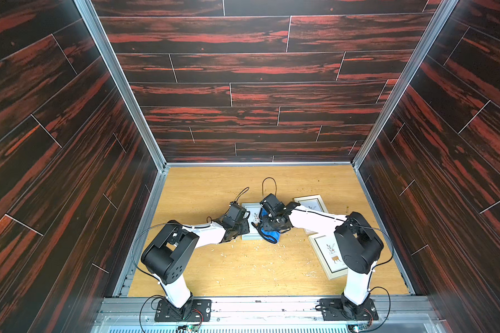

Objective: Wipe the picture frame with a cloth
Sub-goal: Wipe the dirt from the picture frame.

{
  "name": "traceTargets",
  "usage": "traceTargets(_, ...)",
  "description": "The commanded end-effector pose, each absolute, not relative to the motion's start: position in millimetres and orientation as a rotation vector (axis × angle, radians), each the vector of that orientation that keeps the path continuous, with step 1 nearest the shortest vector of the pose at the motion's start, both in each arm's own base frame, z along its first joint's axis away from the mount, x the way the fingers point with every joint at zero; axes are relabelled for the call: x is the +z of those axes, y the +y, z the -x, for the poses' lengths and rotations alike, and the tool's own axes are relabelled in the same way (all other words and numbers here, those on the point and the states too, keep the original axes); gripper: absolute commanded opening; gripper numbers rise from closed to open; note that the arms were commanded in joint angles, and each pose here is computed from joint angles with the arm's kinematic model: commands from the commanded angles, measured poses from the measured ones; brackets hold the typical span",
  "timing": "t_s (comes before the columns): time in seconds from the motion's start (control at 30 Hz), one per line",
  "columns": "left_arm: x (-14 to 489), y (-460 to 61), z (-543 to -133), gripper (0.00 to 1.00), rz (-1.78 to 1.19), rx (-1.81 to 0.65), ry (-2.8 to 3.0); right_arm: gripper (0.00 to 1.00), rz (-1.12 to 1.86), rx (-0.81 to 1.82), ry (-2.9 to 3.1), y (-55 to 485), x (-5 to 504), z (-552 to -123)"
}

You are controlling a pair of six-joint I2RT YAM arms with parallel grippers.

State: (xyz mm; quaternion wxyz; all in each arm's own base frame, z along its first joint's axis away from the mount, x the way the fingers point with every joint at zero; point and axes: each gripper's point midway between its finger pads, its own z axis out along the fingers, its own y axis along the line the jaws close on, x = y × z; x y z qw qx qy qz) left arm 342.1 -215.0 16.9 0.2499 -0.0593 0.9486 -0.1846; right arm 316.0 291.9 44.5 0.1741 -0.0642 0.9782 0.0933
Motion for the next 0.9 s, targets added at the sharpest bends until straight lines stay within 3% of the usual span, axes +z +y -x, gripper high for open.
traceTargets(0.0, -55, -165, -263, 0.23, 0.237, -0.238, 2.942, 0.0, 0.282, 0.363, 2.834, 324, 35, -284)
traceTargets(0.13, -53, -166, -265, 0.23, 0.241, -0.239, 2.935, 0.0, 0.307, 0.296, 2.831, 337, 36, -282)
traceTargets(0.37, -55, -165, -264, 0.23, 0.24, -0.236, 2.937, 0.0, 0.171, 0.143, 2.812, 268, 33, -302)
traceTargets(0.6, -56, -167, -267, 0.23, 0.235, -0.245, 2.934, 0.0, 0.299, 0.262, 2.811, 323, 34, -285)
traceTargets(0.87, -55, -168, -266, 0.23, 0.221, -0.258, 2.932, 0.0, 0.167, 0.208, 2.754, 289, 35, -348)
